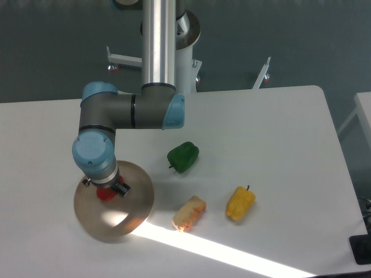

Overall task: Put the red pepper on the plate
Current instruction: 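Hold the gripper still on the pepper, then open it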

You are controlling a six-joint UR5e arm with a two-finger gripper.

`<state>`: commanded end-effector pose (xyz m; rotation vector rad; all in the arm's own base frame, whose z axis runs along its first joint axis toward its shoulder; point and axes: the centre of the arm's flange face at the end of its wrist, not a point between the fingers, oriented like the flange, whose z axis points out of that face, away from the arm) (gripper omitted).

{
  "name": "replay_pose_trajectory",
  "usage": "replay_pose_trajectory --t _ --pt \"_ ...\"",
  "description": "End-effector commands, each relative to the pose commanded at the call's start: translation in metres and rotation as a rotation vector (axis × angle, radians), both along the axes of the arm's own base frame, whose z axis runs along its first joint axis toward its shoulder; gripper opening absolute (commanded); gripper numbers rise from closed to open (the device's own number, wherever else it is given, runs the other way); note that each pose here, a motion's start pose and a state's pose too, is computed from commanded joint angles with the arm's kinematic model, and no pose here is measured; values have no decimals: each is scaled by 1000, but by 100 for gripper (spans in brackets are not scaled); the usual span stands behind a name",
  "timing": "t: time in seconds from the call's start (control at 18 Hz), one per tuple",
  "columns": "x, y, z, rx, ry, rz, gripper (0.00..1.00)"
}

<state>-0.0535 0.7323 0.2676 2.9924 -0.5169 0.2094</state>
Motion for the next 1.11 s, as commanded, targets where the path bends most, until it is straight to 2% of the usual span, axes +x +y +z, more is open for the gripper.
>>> replay_pose_trajectory --t 0.67,1.11 --pt "0 -1 -8 -14 4 -3 54" --pt "-1 -4 -8 -16 3 -12 75"
